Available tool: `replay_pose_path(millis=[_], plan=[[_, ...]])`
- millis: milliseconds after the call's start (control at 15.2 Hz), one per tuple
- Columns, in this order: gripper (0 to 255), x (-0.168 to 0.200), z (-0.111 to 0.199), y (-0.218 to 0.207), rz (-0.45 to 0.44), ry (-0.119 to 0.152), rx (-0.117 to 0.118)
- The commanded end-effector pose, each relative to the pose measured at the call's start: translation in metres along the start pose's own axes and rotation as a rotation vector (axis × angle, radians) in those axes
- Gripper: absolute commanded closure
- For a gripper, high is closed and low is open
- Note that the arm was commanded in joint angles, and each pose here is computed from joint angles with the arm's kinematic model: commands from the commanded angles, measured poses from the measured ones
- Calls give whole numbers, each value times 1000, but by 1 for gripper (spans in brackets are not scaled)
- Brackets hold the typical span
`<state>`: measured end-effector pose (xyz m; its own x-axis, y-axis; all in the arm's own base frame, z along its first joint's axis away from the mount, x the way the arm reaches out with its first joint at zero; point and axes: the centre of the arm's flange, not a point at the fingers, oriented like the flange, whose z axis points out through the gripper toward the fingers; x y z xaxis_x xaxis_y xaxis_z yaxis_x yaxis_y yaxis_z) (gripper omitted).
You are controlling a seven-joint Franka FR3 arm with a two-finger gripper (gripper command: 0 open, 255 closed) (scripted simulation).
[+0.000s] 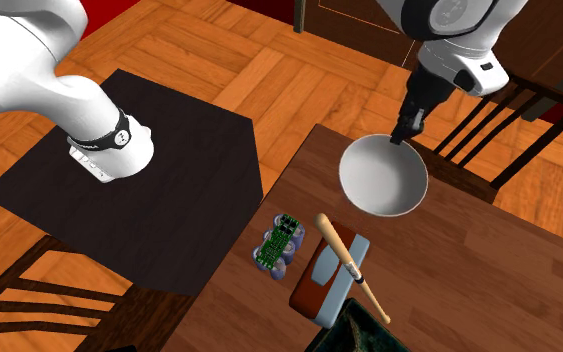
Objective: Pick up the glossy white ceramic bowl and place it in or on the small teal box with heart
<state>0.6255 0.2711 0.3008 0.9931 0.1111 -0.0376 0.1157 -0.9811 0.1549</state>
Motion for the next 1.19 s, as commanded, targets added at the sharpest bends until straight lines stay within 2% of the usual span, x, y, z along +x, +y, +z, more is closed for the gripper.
replay_pose_path(millis=[0, 1122], plan=[[255, 3, -3, 21, 0, 0, 0], [255, 36, 0, 243, 0, 0, 0]])
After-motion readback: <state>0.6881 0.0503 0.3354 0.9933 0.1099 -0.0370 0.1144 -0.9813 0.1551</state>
